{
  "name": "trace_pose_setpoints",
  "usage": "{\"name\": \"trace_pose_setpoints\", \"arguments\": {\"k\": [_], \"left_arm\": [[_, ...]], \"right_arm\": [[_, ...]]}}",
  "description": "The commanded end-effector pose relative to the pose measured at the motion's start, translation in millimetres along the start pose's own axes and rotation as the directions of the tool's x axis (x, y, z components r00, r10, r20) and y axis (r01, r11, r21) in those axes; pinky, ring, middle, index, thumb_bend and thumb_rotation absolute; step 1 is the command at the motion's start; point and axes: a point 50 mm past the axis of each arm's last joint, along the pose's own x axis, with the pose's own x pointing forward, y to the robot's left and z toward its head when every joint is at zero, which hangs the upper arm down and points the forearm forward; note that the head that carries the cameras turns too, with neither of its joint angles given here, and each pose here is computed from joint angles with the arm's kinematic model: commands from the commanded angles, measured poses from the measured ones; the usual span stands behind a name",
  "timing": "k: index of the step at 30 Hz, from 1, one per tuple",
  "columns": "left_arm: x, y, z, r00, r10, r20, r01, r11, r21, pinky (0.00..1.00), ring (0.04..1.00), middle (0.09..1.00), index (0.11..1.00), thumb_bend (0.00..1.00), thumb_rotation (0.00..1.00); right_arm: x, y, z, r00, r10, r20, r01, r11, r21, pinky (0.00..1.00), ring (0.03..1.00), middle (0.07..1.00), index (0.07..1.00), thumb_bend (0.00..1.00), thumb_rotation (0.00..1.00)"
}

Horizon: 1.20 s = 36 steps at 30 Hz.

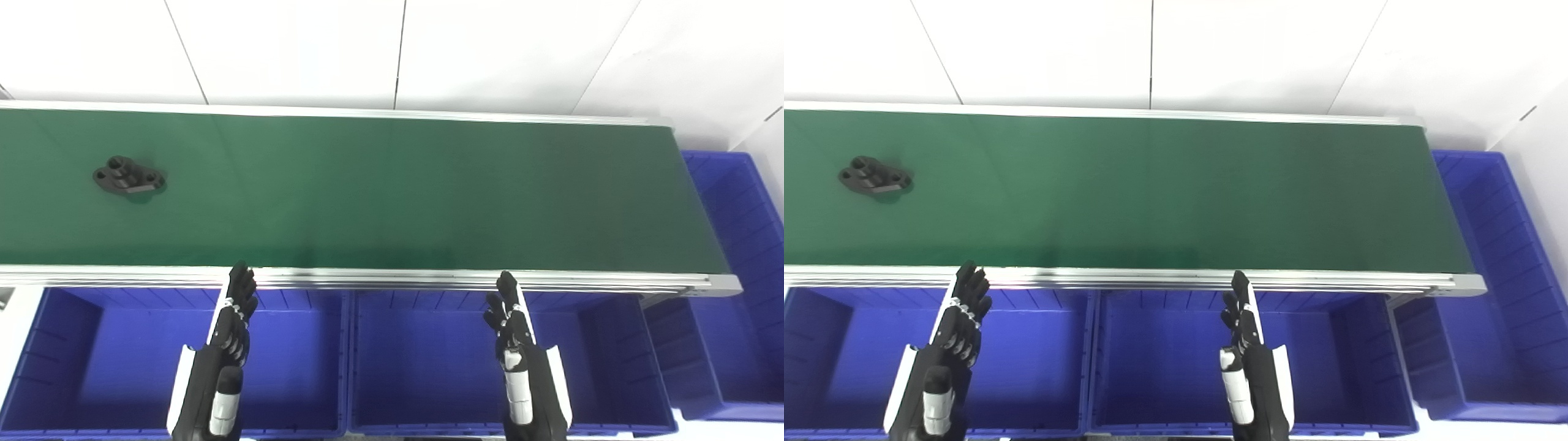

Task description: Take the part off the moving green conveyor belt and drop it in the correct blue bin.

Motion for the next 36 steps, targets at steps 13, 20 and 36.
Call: {"name": "trace_pose_setpoints", "arguments": {"k": [13, 20, 36], "left_arm": [[-1.5, -20.0, -16.8, 1.0, -0.004, 0.025, 0.003, 1.0, 0.016, 1.0, 1.0, 1.0, 1.0, 0.91, 0.98], [-0.2, -34.6, -23.4, 1.0, -0.002, 0.025, 0.001, 1.0, 0.017, 1.0, 1.0, 1.0, 1.0, 0.92, 0.95], [5.9, -67.1, -35.4, 1.0, 0.005, 0.016, -0.006, 1.0, 0.021, 0.88, 0.964, 1.0, 1.0, 0.91, 0.9]], "right_arm": [[-4.9, -14.6, -17.4, 1.0, -0.014, 0.027, 0.013, 1.0, 0.023, 0.94, 0.971, 1.0, 1.0, 0.8, 1.0], [-5.1, -28.4, -25.5, 0.999, -0.005, 0.035, 0.004, 1.0, 0.024, 0.96, 0.977, 1.0, 1.0, 0.8, 1.0], [-0.2, -63.7, -43.2, 0.999, -0.006, 0.051, 0.002, 0.997, 0.083, 1.0, 1.0, 1.0, 1.0, 0.68, 1.0]]}}
